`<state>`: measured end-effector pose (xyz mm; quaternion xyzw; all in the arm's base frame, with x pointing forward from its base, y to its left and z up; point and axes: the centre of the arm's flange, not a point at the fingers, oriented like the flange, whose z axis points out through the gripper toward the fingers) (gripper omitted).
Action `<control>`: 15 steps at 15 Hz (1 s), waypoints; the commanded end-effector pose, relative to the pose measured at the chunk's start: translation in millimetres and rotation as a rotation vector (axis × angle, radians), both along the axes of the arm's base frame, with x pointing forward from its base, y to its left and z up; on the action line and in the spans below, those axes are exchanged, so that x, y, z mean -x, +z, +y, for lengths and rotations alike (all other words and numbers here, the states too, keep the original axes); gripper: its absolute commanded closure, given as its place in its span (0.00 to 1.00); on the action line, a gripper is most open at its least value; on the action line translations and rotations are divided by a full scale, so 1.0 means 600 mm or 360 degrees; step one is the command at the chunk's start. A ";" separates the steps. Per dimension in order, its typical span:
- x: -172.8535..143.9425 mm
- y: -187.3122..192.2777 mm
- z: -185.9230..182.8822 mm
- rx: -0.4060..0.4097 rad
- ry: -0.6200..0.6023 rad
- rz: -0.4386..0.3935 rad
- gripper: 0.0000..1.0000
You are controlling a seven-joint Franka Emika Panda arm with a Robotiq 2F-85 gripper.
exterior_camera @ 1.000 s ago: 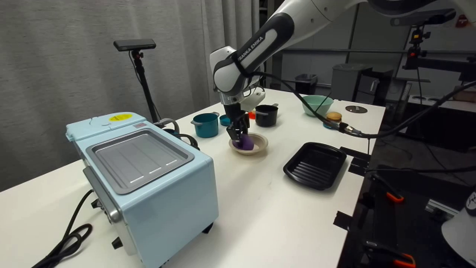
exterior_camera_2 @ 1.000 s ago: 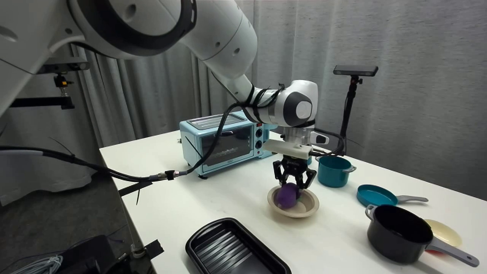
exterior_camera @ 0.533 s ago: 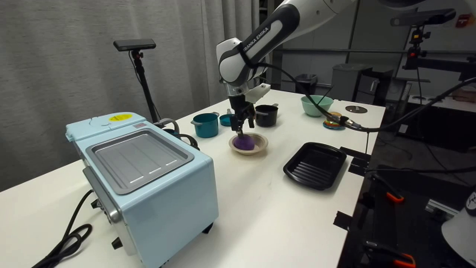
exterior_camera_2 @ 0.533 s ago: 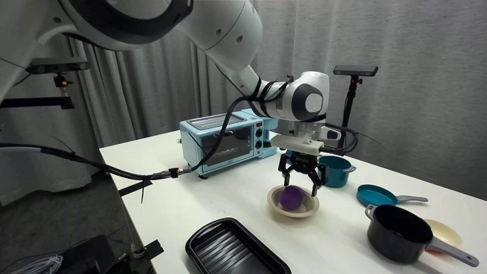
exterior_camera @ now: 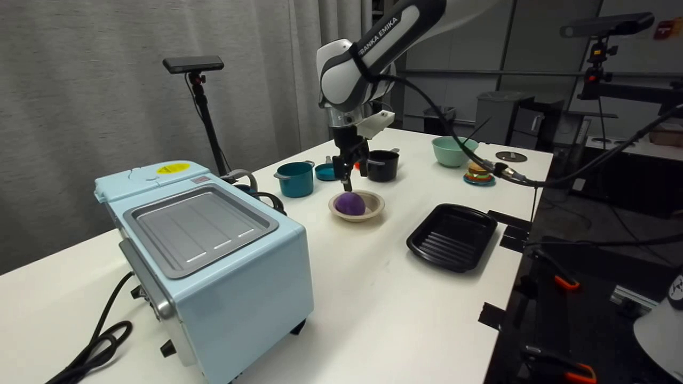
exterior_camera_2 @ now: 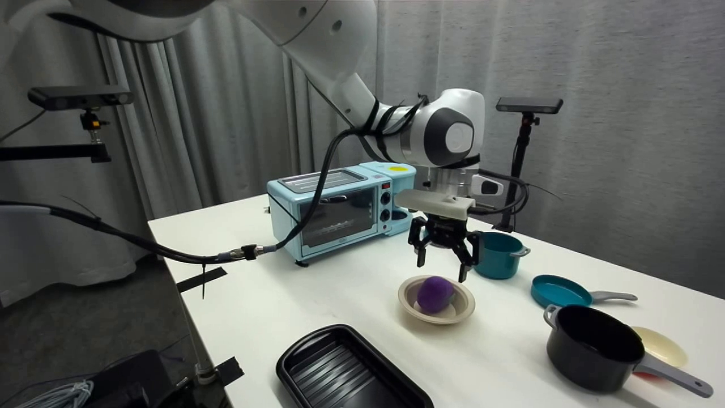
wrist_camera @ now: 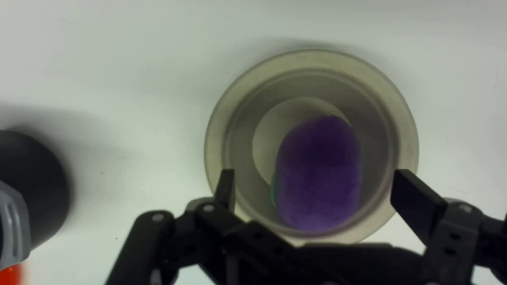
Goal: Pick up the purple toy from the table and put it in the bowl.
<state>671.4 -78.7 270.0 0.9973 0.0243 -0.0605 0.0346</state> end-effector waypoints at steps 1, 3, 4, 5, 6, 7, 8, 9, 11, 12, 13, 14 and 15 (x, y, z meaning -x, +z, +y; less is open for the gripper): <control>0.042 0.026 0.011 -0.0029 -0.0027 -0.0050 0.00; 0.015 0.013 0.004 -0.0007 -0.0008 -0.0018 0.00; 0.018 0.015 0.004 -0.0008 -0.0008 -0.0018 0.00; 0.018 0.015 0.004 -0.0008 -0.0008 -0.0017 0.00; 0.018 0.013 0.004 -0.0008 -0.0008 -0.0014 0.00; 0.018 0.011 0.004 -0.0008 -0.0009 -0.0011 0.00; 0.018 0.010 0.004 -0.0008 -0.0009 -0.0011 0.00; 0.018 0.010 0.004 -0.0008 -0.0009 -0.0010 0.00; 0.018 0.010 0.004 -0.0008 -0.0009 -0.0010 0.00; 0.018 0.010 0.004 -0.0008 -0.0009 -0.0010 0.00; 0.018 0.010 0.004 -0.0008 -0.0009 -0.0010 0.00; 0.018 0.010 0.004 -0.0008 -0.0009 -0.0010 0.00; 0.018 0.010 0.004 -0.0008 -0.0009 -0.0010 0.00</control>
